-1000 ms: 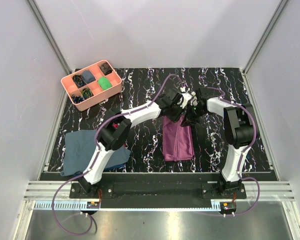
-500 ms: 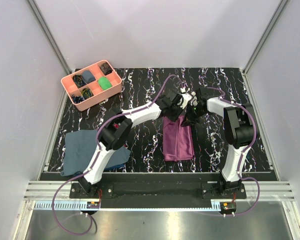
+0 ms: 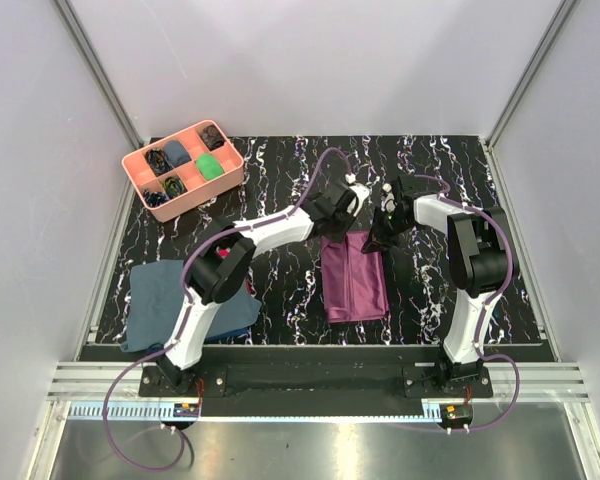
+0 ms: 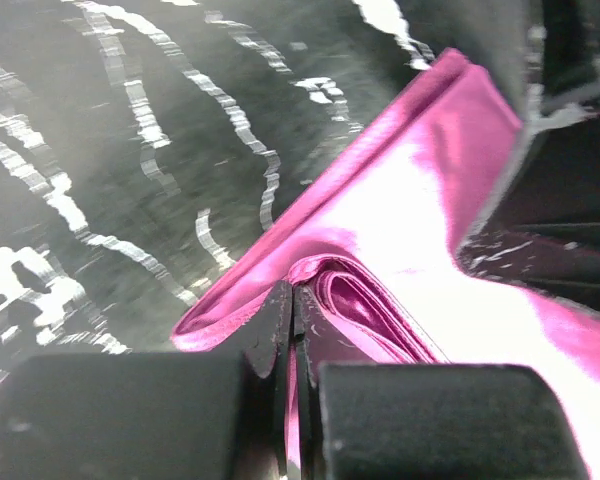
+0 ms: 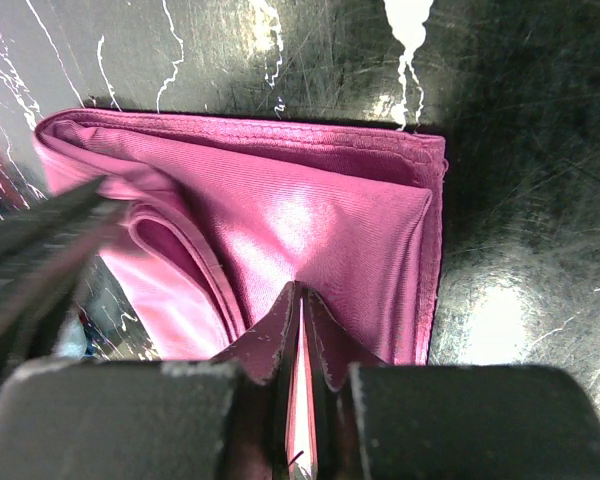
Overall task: Fold the napkin into a case and place the utensils inside
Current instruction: Fold the lower triangle-folded napkin at the center of the board.
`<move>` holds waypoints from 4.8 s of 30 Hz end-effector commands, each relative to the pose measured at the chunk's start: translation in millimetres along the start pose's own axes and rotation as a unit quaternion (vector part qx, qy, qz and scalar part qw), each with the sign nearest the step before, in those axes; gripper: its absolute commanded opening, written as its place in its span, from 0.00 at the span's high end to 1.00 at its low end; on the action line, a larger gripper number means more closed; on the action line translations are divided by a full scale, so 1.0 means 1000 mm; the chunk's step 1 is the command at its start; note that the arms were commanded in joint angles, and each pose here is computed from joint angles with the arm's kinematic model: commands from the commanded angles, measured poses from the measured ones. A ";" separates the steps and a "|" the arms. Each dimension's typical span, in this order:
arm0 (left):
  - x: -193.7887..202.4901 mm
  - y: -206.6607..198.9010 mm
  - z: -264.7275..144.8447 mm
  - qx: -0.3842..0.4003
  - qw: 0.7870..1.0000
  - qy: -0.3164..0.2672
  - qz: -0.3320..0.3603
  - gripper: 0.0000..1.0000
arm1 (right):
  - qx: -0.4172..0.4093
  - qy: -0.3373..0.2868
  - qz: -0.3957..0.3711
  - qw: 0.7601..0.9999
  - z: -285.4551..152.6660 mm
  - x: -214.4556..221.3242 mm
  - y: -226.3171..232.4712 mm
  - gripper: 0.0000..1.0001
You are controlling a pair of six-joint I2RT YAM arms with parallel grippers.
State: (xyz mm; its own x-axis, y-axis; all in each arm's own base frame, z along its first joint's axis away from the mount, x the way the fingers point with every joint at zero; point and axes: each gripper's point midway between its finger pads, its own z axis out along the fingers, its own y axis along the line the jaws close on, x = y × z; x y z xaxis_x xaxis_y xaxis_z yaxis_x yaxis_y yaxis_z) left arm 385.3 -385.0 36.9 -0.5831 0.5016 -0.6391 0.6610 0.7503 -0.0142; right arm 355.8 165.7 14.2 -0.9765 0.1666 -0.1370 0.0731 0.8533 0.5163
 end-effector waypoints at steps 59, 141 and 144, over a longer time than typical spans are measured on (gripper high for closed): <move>-0.034 -0.003 -0.018 0.157 0.955 -0.061 -0.242 0.92 | -0.183 0.054 -0.019 0.981 -0.022 0.113 0.097 0.88; 0.005 -0.132 -0.146 0.092 0.974 -0.150 -0.143 0.38 | -0.019 -0.077 0.080 0.994 -0.052 0.094 -0.018 0.31; 0.007 -0.138 -0.149 0.086 0.974 -0.162 -0.133 0.38 | -0.042 -0.063 0.086 0.993 -0.048 0.109 -0.012 0.36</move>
State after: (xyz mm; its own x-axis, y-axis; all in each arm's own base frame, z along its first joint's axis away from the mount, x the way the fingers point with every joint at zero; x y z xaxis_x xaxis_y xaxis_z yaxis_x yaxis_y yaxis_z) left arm 204.0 -407.3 96.7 -0.6828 0.2689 -0.6793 0.5981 0.7397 -0.3084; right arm 243.1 130.6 27.3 -0.9089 0.3880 -0.1527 0.2570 0.8097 0.5276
